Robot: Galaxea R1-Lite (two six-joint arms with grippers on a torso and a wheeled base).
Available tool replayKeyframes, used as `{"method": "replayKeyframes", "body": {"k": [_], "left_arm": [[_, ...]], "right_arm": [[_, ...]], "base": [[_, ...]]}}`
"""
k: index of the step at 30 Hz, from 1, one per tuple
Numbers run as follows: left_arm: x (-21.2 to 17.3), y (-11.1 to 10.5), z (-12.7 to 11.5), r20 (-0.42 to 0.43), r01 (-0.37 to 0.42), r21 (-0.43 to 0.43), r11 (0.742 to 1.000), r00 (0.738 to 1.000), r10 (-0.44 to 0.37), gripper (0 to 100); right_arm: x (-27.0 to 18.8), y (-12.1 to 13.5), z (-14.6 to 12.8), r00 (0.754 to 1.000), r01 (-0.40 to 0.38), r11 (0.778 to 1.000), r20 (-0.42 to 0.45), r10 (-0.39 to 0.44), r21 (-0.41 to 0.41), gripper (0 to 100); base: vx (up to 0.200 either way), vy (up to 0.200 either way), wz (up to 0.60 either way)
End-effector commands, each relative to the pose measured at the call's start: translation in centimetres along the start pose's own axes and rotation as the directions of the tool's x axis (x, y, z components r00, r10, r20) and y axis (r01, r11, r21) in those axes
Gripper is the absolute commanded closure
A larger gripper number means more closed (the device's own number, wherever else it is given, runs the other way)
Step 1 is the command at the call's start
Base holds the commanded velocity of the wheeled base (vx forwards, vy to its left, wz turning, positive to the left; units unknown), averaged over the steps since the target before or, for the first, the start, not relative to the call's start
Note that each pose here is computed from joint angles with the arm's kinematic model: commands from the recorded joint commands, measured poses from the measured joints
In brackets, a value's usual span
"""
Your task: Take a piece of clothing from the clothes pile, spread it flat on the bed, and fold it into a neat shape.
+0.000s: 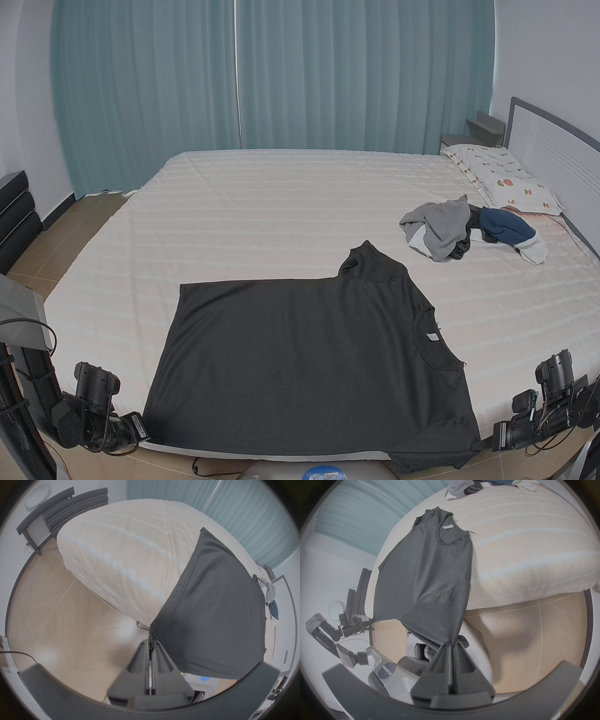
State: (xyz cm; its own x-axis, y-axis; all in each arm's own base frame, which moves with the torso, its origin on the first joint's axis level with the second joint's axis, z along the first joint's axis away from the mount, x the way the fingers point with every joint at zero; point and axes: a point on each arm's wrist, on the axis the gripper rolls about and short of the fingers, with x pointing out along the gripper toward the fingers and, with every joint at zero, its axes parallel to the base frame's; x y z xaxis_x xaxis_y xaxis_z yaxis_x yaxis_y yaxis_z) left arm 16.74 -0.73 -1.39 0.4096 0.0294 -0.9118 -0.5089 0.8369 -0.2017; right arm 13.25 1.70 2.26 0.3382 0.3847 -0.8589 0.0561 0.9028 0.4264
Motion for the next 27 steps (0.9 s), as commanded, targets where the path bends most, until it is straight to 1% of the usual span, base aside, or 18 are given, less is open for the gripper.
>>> {"method": "replayKeyframes", "body": {"k": [1,6,8,10,13,14,18,20,24,27], "left_arm": [[-0.8,0.2,-0.3,0.001,0.001,0.019,1.0,1.0,-0.001,100],[-1.3,0.4,-0.5,-0.016,-0.009,0.041,0.999,1.0,0.01,100],[-1.6,0.3,-0.7,-0.025,-0.008,0.051,0.999,1.0,0.009,100],[-1.8,0.5,-0.9,-0.041,-0.018,0.06,0.998,0.999,0.021,100],[-1.8,0.6,-1.1,-0.049,-0.028,0.098,0.995,0.998,0.033,100],[-1.8,0.6,-1.1,-0.049,-0.028,0.098,0.995,0.998,0.033,100],[-2.3,0.3,-0.5,0.009,0.001,0.095,0.995,1.0,-0.002,100],[-2.5,-0.2,0.2,0.066,0.033,0.086,0.996,0.997,-0.038,100],[-2.6,-1.1,1.5,0.158,0.096,0.072,0.993,0.982,-0.106,100],[-2.5,-1.5,2.0,0.192,0.125,0.071,0.99,0.972,-0.136,100]], "right_arm": [[-0.6,0.0,-0.8,1.0,0.001,1.0,-0.007,-0.002,-0.012,100],[-0.9,0.0,-1.1,1.0,0.009,1.0,-0.016,-0.009,-0.025,100],[-1.1,0.0,-1.4,0.999,0.024,0.999,-0.023,-0.025,-0.033,100],[-1.3,0.0,-1.7,0.998,0.035,0.998,-0.042,-0.038,-0.057,100],[-1.3,0.0,-1.6,0.999,0.035,0.997,-0.031,-0.037,-0.07,100],[-1.3,0.0,-1.6,0.999,0.035,0.997,-0.031,-0.037,-0.07,100],[-1.6,0.5,-0.3,0.999,0.019,0.996,0.038,-0.016,-0.083,100],[-1.8,0.7,0.4,0.997,0.013,0.996,0.071,-0.007,-0.092,100],[-2.1,0.9,2.2,0.991,0.01,0.996,0.132,0.002,-0.09,100],[-2.2,1.1,3.4,0.986,0.005,0.996,0.164,0.009,-0.088,100]], "base": [[0.0,0.0,0.0],[0.0,0.0,0.0],[0.0,0.0,0.0],[0.0,0.0,0.0],[0.0,0.0,0.0],[0.0,0.0,0.0],[0.0,0.0,0.0],[0.0,0.0,0.0],[0.0,0.0,0.0],[0.0,0.0,0.0]]}}
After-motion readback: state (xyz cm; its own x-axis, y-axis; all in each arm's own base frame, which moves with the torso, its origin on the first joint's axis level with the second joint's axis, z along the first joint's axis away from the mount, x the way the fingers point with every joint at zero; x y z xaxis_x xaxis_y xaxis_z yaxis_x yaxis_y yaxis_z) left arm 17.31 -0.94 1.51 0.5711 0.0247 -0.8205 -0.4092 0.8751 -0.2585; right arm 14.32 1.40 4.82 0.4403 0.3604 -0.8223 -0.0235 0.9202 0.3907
